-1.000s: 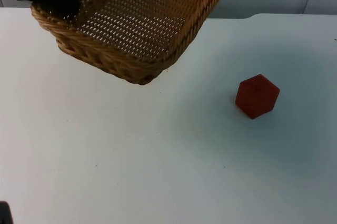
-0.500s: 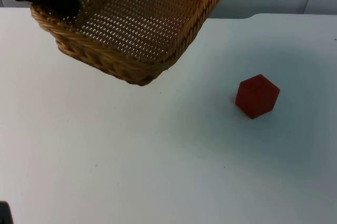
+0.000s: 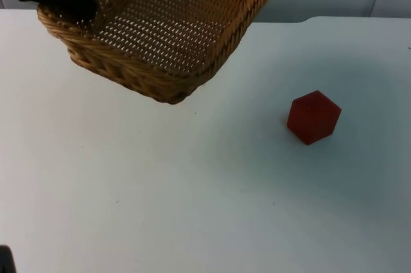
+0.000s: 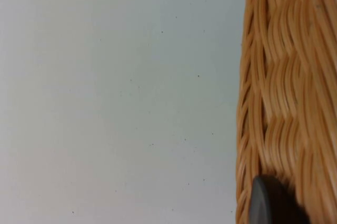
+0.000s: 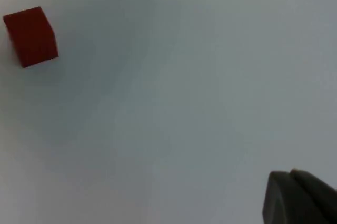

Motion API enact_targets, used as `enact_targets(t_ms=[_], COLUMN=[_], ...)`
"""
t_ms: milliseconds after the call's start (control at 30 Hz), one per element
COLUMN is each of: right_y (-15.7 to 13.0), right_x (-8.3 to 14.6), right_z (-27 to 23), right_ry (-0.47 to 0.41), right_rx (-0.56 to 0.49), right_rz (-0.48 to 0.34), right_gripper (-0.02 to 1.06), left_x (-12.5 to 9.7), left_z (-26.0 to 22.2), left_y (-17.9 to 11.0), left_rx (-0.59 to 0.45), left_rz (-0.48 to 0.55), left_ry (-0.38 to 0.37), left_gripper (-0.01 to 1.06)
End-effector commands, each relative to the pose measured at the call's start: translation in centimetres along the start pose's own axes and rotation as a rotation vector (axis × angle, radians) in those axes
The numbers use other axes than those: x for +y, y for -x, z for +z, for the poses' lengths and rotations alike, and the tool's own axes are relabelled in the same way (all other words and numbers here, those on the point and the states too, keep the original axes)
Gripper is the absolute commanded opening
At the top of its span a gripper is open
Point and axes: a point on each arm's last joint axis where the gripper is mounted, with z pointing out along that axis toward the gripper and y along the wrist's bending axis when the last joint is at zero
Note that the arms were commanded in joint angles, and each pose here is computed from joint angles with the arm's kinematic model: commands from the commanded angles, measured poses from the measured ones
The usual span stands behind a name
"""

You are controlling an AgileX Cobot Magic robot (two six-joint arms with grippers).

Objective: Pick up the basket with the left hand and place the cube into the basket with the right hand.

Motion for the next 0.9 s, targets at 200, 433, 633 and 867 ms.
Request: enact_targets(t_ms=[200, 433, 633, 867], right_y=[6.1, 9.1, 13.0, 13.6], right_x=[0.9, 4.3, 10.0, 15.1], right_z=[9.8, 17.7, 22.0, 26.5], right_ry=[0.054, 0.127, 0.246, 0.401], right_rx=[0.166, 0.368, 0.311, 0.348], right_rz=[0.018, -0.189, -0.428, -0.425], right_gripper=[0.15, 0.73, 1.05, 1.05], left_x=[-0.4, -0.4, -0.4, -0.3], left_z=[-0.6, -0.6, -0.6, -0.6], left_y=[0.4, 0.4, 0.4, 0.4], left_rx=[-0.038, -0.038, -0.038, -0.045], left_rz=[-0.024, -0.024, -0.024, -0.024], left_ry=[-0.011, -0.011, -0.011, -0.007], left_gripper=[0.0, 0.0, 0.0, 0.0])
